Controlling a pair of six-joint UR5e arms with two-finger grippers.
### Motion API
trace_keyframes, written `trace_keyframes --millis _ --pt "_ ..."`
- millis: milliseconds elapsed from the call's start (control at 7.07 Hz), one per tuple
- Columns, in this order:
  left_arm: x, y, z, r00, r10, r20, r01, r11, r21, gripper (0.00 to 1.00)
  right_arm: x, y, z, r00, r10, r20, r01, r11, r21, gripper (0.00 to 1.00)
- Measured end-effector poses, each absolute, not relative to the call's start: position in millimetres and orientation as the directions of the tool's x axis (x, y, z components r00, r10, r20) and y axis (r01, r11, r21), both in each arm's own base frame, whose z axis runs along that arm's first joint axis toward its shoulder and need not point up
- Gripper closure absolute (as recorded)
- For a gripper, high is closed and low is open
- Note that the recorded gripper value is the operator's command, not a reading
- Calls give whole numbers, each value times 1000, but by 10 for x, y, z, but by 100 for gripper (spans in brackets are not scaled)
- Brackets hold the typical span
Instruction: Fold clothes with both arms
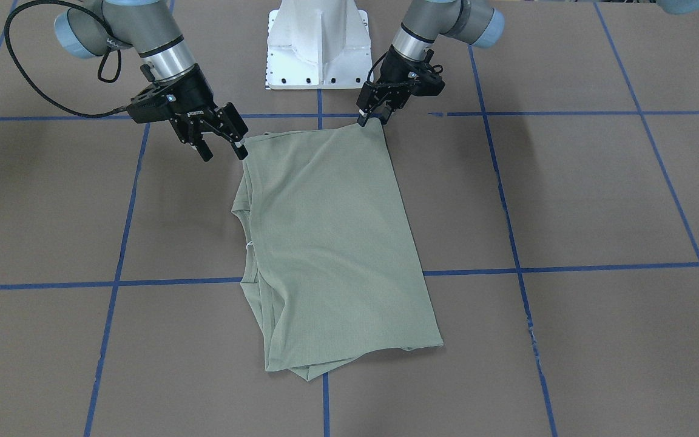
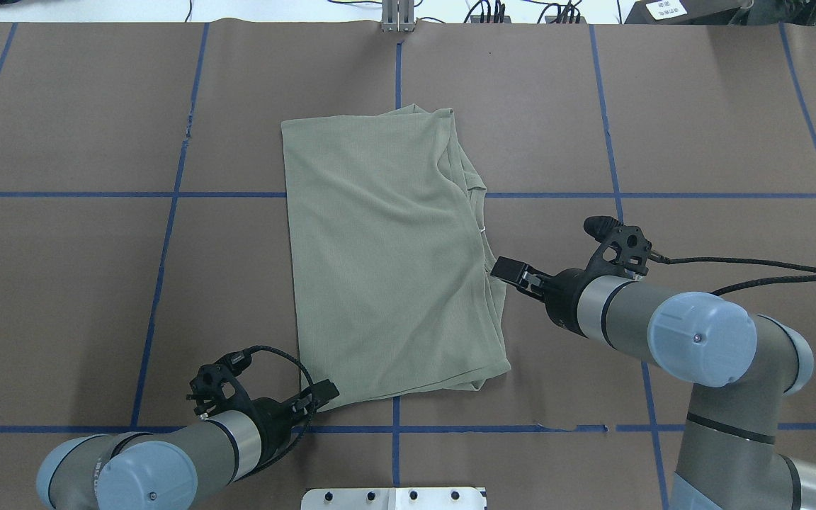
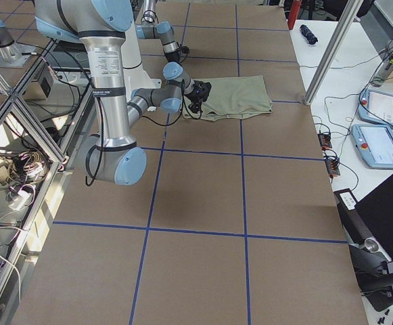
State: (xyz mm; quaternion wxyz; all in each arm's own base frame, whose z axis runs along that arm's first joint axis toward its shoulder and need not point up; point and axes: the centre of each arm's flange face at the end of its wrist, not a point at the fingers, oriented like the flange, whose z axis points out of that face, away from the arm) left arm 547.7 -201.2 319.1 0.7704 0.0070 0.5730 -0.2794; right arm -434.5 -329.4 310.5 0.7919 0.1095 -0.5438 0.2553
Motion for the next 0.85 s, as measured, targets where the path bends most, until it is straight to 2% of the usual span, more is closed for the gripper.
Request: trace_keyframes --millis 142,283,566,708,849 --pt "5484 -2010 3178 184 -424 -887 438 843 -312 54 -4349 -3289 3103 278 284 917 -523 846 -104 0" --pt "5492 -2011 3151 177 -427 -887 439 841 -317 65 -4353 -3285 3099 278 284 918 -523 846 -103 0" --pt "5501 -2011 3132 171 -430 -886 441 838 -321 65 -4365 -3273 3092 277 283 918 -523 846 -103 0" --pt "5504 -2010 3137 172 -431 -886 442 838 -321 99 -4385 -3254 3083 276 281 919 -522 847 -102 0" --pt "5506 -2011 3134 172 -431 -886 442 837 -321 100 -4430 -3209 3068 273 287 918 -525 844 -108 2"
